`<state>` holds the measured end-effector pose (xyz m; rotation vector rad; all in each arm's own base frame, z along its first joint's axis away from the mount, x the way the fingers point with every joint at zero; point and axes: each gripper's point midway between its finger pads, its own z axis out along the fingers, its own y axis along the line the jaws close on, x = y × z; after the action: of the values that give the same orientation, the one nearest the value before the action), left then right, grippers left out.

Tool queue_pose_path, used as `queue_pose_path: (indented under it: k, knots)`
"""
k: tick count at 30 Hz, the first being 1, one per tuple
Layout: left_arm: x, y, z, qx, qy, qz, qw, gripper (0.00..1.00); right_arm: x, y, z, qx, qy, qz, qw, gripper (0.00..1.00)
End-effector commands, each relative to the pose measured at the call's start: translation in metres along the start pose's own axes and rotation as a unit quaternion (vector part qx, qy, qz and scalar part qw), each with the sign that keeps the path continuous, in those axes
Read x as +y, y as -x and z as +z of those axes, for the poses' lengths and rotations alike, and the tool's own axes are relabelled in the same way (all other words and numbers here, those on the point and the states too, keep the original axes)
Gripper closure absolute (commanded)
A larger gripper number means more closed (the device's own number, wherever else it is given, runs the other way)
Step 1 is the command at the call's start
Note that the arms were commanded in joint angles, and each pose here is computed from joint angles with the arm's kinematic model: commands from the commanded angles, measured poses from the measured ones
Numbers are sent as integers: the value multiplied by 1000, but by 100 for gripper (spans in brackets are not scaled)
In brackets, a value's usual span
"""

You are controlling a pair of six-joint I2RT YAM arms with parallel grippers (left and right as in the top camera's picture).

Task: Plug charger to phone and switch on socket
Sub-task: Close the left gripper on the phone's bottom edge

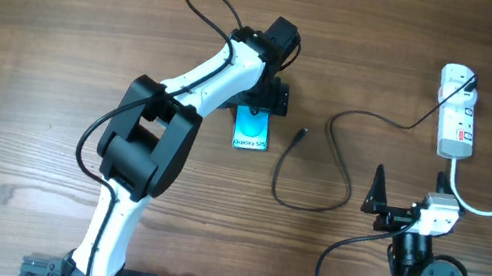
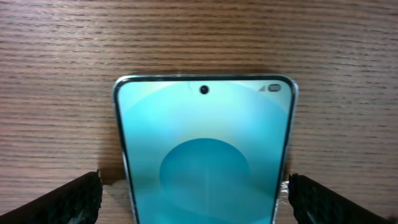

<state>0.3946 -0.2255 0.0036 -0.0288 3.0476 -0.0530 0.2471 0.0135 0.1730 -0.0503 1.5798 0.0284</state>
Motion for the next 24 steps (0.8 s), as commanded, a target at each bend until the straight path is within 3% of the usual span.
queue_pose_path:
  k: [1,24]
  knots:
    - [-4,-8,7,14,-6,2,1000,0,2,1,0,-3,6,-6,1000,0]
    - [9,-18,17,26,21,3,999,0,2,1,0,-3,6,-6,1000,0]
